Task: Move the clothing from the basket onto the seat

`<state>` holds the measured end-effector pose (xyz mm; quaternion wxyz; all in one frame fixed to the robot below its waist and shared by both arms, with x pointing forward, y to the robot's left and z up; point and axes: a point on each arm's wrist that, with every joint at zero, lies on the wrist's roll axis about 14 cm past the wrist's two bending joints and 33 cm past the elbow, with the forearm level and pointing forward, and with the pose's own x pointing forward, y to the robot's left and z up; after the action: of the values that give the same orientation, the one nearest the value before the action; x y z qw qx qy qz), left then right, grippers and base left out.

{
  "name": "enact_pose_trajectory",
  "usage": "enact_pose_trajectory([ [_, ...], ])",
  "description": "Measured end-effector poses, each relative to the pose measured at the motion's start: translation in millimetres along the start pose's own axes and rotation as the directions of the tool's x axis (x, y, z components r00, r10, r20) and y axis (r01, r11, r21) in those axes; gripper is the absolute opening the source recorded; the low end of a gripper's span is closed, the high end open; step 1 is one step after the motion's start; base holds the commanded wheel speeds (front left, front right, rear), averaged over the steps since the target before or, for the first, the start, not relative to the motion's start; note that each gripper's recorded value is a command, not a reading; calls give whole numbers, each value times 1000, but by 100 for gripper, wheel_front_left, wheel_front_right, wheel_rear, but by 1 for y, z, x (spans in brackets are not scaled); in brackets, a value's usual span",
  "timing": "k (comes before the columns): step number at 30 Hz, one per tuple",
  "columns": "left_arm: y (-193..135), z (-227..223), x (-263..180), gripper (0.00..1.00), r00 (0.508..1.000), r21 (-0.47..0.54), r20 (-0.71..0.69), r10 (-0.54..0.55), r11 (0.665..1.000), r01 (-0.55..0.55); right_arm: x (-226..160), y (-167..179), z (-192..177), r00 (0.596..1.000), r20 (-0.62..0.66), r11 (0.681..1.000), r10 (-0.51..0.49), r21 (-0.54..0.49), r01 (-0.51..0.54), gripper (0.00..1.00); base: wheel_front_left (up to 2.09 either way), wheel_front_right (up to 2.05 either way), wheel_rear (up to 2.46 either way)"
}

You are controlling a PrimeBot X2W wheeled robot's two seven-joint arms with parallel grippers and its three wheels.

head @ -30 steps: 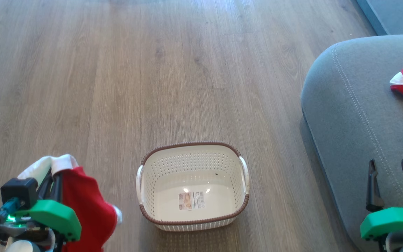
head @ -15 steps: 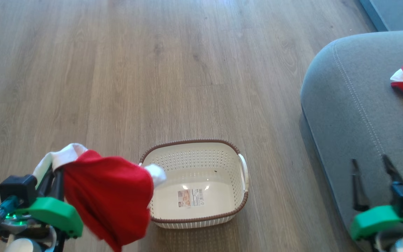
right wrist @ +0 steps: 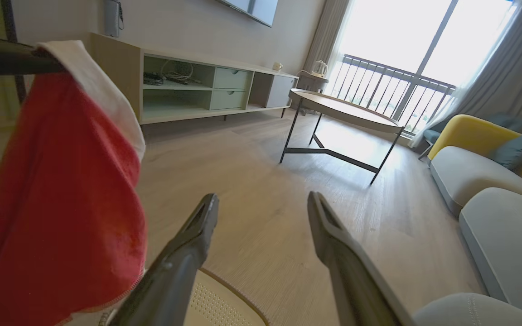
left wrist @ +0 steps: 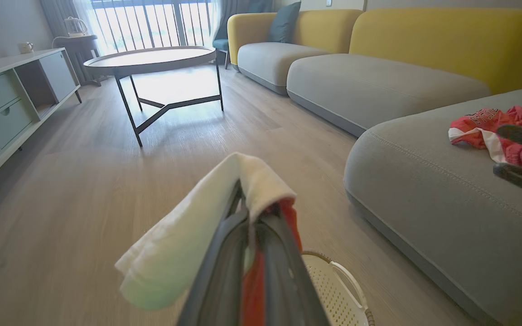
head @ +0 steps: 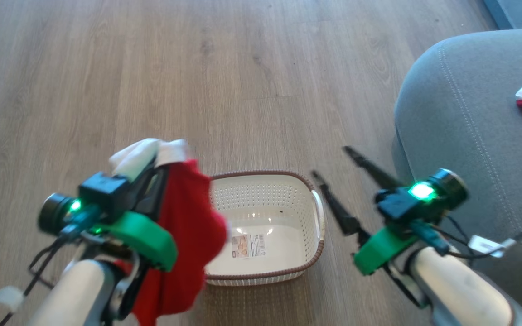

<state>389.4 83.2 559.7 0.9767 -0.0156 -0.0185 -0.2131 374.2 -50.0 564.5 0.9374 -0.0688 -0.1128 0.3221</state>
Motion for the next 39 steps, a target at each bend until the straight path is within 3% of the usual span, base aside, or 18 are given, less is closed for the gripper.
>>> enact_pose_trajectory([
  [4, -23, 8, 8, 0, 996, 16, 15, -84, 996, 83, 15, 25, 0, 994, -5, 994, 112, -6, -112, 100, 0, 0, 0],
  [10, -51, 19, 16, 0, 985, 18, 38, -170, 985, 169, 28, 37, 2, 984, -7, 984, 177, -15, -177, 100, 0, 0, 0],
  [17, -90, 26, 18, 0, 959, 8, 54, -278, 961, 278, 36, 51, -2, 978, -16, 978, 208, 9, -208, 100, 0, 0, 0],
  [23, -132, 32, 14, 0, 919, -9, 70, -389, 921, 391, 38, 57, -7, 978, -33, 978, 205, 50, -204, 100, 0, 0, 0],
  [24, -136, 32, 12, 0, 914, -9, 66, -400, 916, 402, 39, 58, -6, 978, -29, 978, 205, 57, -203, 71, 0, 0, 0],
  [25, -138, 31, 12, 0, 912, -9, 63, -405, 914, 406, 40, 60, -4, 979, -22, 977, 205, 67, -203, 0, 0, 0, 0],
  [31, -137, 30, 11, 0, 913, -4, 57, -404, 914, 405, 40, 59, -1, 979, -13, 976, 201, 93, -199, 0, 0, 0, 0],
  [33, -137, 29, 11, 26, 914, -5, 55, -403, 915, 403, 40, 58, 0, 980, -12, 976, 198, 97, -196, 0, 0, 0, 0],
  [35, -135, 27, 12, 34, 915, -6, 47, -400, 916, 401, 40, 56, 0, 981, -11, 977, 193, 97, -191, 0, 0, 0, 0],
  [36, -135, 26, 13, 44, 916, -6, 44, -399, 917, 399, 39, 54, -1, 982, -11, 977, 191, 97, -189, 0, 0, 0, 0],
  [37, -134, 25, 13, 62, 917, -8, 42, -396, 918, 397, 39, 53, -1, 982, -12, 978, 188, 95, -186, 0, 0, 0, 0],
  [38, -134, 24, 14, 89, 918, -9, 40, -395, 918, 396, 38, 51, -1, 983, -13, 979, 184, 96, -182, 0, 0, 0, 0],
  [39, -134, 23, 14, 100, 917, -9, 39, -396, 918, 397, 37, 47, -2, 985, -14, 980, 174, 98, -172, 0, 0, 0, 0],
])
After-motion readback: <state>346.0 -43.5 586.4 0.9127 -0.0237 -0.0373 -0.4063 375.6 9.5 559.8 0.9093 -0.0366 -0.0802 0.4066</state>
